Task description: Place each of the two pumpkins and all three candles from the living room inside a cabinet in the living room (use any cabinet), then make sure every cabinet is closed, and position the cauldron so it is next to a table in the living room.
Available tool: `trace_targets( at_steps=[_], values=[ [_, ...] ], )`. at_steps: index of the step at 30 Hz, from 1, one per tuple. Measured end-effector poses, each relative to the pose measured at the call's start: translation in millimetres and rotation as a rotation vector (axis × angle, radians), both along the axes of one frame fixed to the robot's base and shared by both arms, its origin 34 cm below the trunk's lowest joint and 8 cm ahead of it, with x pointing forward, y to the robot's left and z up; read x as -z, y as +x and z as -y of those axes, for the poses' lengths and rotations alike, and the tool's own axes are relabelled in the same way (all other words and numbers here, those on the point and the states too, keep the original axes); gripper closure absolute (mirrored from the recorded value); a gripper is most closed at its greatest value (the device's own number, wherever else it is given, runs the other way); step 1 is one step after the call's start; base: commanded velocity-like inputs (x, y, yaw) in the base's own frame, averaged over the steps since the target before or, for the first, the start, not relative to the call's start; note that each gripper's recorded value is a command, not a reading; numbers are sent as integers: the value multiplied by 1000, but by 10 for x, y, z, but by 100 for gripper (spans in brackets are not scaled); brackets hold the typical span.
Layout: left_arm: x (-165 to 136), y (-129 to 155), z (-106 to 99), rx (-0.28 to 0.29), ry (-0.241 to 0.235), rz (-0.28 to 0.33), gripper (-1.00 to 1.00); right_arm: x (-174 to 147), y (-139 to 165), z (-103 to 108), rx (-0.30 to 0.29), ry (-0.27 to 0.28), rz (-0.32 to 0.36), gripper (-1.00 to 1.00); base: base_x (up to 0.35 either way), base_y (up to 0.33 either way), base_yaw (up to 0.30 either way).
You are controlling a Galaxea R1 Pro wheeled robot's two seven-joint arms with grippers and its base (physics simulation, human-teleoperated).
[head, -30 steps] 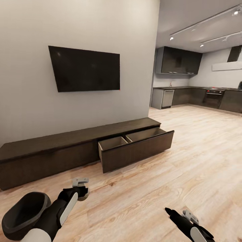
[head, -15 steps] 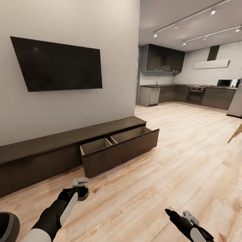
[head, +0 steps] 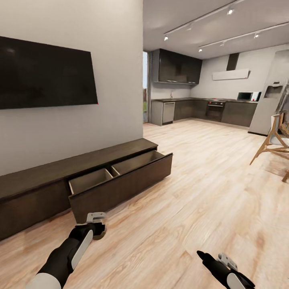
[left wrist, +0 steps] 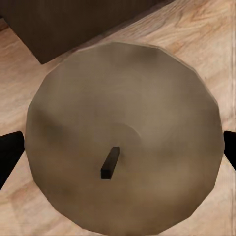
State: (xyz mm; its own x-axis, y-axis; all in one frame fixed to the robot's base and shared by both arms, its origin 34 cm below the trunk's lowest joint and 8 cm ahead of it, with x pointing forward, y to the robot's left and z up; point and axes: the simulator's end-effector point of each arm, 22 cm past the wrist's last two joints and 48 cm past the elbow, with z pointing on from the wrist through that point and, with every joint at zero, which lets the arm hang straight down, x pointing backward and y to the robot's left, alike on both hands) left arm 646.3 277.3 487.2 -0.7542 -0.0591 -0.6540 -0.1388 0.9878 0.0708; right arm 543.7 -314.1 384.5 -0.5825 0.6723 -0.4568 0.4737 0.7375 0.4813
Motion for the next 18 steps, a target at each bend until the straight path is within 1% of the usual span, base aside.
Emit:
trace_targets(
  at_steps=[18],
  values=[
    [111,-23,0,0,1,-20,100,97,-50,-4,0,0,-23,-100,258,-182,-215]
  ],
)
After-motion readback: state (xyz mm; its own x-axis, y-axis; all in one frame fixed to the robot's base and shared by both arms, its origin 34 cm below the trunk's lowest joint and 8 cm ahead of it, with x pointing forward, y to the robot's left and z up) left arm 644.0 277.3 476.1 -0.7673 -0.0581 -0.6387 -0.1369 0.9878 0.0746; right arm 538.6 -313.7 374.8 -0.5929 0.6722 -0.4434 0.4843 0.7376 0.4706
